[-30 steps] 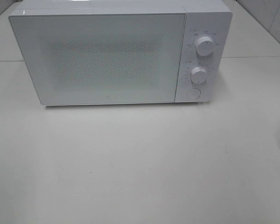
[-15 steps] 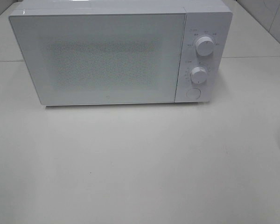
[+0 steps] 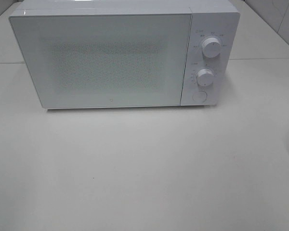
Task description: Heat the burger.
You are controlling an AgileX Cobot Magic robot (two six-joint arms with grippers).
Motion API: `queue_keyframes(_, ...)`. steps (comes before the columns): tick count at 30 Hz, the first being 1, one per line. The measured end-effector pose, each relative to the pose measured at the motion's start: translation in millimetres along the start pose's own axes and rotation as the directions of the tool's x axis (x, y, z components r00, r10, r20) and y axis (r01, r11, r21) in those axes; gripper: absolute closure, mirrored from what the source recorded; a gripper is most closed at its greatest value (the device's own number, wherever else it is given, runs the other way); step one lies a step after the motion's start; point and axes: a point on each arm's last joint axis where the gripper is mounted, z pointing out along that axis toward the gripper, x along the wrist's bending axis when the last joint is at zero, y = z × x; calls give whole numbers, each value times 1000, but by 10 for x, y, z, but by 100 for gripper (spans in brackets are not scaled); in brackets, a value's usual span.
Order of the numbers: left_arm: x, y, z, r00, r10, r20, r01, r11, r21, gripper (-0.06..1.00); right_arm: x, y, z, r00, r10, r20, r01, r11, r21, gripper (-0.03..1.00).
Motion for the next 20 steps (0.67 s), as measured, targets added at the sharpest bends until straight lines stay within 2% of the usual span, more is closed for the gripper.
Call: queue_keyframes(20,2,-1,0,1000,1,-3,-1,1000,1,-4,0,0,0,1000,0,0,0,1000,0,45)
